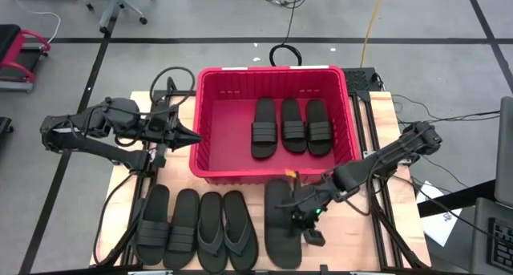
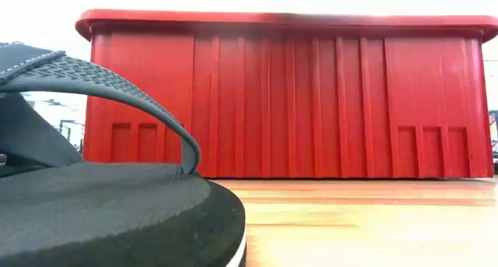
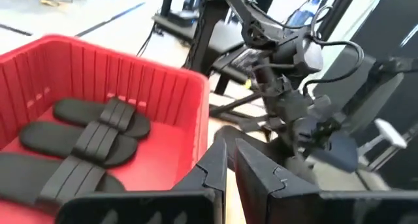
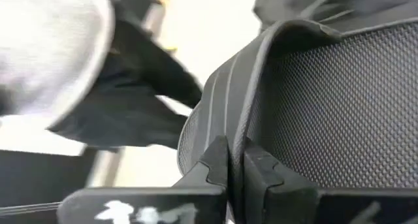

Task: Pick and place slides into bin
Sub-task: Put the black slipper into the red bin

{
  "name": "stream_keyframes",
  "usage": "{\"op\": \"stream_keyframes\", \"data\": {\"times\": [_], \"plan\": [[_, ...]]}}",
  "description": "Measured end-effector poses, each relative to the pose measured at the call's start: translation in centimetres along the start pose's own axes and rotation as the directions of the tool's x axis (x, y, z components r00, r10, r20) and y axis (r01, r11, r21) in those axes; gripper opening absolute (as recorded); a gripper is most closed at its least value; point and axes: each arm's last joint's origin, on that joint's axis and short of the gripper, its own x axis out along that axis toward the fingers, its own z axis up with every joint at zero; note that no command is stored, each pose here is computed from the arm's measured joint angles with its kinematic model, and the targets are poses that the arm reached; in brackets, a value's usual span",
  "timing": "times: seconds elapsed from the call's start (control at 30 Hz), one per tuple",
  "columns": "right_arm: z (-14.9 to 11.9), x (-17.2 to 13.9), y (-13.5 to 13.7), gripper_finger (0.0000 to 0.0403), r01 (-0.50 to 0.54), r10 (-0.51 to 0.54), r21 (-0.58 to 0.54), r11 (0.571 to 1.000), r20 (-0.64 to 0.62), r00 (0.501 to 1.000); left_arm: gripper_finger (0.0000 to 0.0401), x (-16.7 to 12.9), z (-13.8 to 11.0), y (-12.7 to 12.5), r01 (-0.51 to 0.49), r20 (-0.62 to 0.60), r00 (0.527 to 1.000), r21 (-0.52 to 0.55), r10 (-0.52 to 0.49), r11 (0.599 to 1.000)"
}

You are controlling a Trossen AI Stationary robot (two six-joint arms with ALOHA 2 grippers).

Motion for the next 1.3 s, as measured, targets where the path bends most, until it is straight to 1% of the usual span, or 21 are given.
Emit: {"op": "stream_keyframes", "data": {"times": [0.07,0.17,0.23,0.33,0.43,0.53,0.6,0.73,0.83,0.93,1.0,1.07,1.17,1.23,1.3], "plan": [[1.1,-2.0,0.5,0.0003,0.099,-0.099,-0.024,0.995,0.01,0.995,0.0026,0.0,0.1,-0.1,0.005,0.014,1.0,-0.005,-0.005,1.0],[2.8,-4.8,0.6,0.0003,0.203,-0.202,-0.042,0.978,0.031,0.979,0.0026,0.5,0.2,-0.1,0.002,0.013,1.0,0.035,-0.003,0.999],[4.0,-6.6,0.6,0.0003,0.251,-0.247,-0.059,0.966,0.072,0.966,0.0026,0.9,0.2,0.0,-0.013,0.014,1.0,0.046,0.012,0.999],[6.0,-9.8,0.9,0.0004,0.32,-0.298,-0.115,0.941,0.175,0.939,0.0026,1.3,0.6,0.1,-0.04,0.058,0.998,0.052,0.037,0.998],[7.5,-13.3,0.8,0.0004,0.384,-0.338,-0.169,0.908,0.251,0.907,0.0026,1.8,1.4,0.2,-0.039,0.13,0.991,0.018,0.036,0.999],[8.8,-16.4,-0.6,0.0004,0.46,-0.385,-0.213,0.862,0.315,0.868,0.0026,2.2,2.0,0.4,-0.036,0.186,0.982,-0.002,0.036,0.999],[9.2,-18.3,-2.1,0.0004,0.504,-0.427,-0.217,0.836,0.319,0.846,0.0026,2.4,2.1,0.6,-0.052,0.195,0.98,-0.002,0.051,0.999],[9.6,-21.2,-5.8,0.0005,0.568,-0.496,-0.211,0.796,0.311,0.811,0.0026,2.7,2.2,1.1,-0.102,0.203,0.975,0.039,0.092,0.994],[9.7,-22.7,-8.2,0.0005,0.611,-0.535,-0.217,0.761,0.323,0.781,0.0026,2.5,2.4,1.4,-0.168,0.225,0.962,0.052,0.152,0.984],[10.2,-23.8,-9.8,0.0005,0.616,-0.516,-0.214,0.758,0.382,0.767,0.0026,2.3,2.5,2.2,-0.251,0.24,0.941,0.022,0.238,0.968],[10.6,-24.2,-10.6,0.0006,0.607,-0.485,-0.215,0.765,0.429,0.762,0.0026,2.1,2.5,3.0,-0.277,0.226,0.935,-0.021,0.274,0.961],[11.0,-24.6,-11.2,0.0006,0.609,-0.463,-0.213,0.764,0.476,0.748,0.0026,2.3,2.4,4.1,-0.27,0.181,0.945,-0.04,0.273,0.962],[11.5,-24.8,-12.1,0.0006,0.622,-0.461,-0.181,0.761,0.523,0.717,0.0026,3.7,2.3,5.8,-0.25,0.103,0.962,-0.038,0.252,0.968],[11.6,-24.9,-12.7,0.0006,0.642,-0.476,-0.154,0.751,0.546,0.689,0.0026,5.0,2.0,7.1,-0.233,0.044,0.972,-0.002,0.233,0.973],[11.7,-25.0,-13.2,0.0006,0.659,-0.493,-0.138,0.739,0.557,0.669,0.0026,5.9,2.0,8.5,-0.214,0.013,0.977,0.055,0.213,0.975]]}}
